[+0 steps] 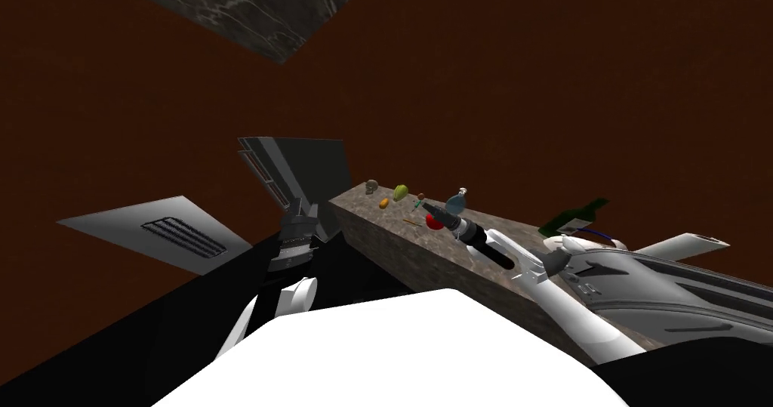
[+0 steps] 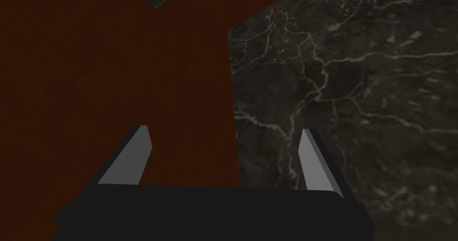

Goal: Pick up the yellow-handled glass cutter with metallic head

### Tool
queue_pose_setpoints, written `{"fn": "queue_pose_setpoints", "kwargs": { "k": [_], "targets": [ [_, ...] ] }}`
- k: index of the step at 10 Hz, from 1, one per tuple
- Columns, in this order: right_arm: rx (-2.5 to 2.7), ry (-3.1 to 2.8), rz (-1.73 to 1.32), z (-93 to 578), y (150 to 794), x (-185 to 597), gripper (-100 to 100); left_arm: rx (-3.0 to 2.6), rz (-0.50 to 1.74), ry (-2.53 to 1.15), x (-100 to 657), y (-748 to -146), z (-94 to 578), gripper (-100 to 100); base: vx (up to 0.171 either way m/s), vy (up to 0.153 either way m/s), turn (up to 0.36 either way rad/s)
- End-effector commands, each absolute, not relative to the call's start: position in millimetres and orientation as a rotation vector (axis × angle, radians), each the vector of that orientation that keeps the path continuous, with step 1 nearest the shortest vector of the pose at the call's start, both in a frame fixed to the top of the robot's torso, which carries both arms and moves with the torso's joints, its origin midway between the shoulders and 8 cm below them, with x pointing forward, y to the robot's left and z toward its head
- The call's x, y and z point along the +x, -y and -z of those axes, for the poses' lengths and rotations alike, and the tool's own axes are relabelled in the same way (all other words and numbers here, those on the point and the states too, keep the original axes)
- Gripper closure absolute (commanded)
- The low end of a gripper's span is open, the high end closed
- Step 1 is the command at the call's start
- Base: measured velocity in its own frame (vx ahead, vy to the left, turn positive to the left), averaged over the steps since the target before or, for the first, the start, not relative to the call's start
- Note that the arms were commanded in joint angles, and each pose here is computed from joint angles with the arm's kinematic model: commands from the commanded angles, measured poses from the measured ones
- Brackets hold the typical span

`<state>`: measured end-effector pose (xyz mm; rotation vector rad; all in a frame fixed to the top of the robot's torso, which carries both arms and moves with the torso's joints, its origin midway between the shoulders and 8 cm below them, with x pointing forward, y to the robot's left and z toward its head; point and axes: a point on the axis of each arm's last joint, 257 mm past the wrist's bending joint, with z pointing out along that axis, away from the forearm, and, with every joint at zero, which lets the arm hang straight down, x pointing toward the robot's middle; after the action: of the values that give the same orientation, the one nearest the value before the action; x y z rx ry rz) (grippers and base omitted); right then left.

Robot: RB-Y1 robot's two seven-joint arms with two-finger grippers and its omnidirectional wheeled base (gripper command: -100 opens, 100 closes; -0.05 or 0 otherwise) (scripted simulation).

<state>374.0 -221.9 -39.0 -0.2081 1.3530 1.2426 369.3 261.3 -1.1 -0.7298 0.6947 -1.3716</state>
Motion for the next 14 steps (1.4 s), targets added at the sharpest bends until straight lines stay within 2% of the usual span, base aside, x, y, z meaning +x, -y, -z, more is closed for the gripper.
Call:
{"fn": "queue_pose_setpoints", "kwargs": {
  "k": [1,9,14],
  "targets": [
    [-0.229,-1.398,-1.211,53.9,227.6,378.1,-100,-0.73,1.372,-0.695,369.3,-261.3,1.1,0,0.029,0.024,0.107],
    [-0.399,-1.724,-0.952,148.8,287.7,379.7,-100,-0.73,1.372,-0.695,369.3,-261.4,1.1,0,0.04,0.038,0.144],
    [-0.523,-1.964,-0.753,214.3,351.5,359.5,-100,-0.73,1.371,-0.695,369.3,-261.4,1.2,0,0.056,0.045,0.139]
  ]
}}
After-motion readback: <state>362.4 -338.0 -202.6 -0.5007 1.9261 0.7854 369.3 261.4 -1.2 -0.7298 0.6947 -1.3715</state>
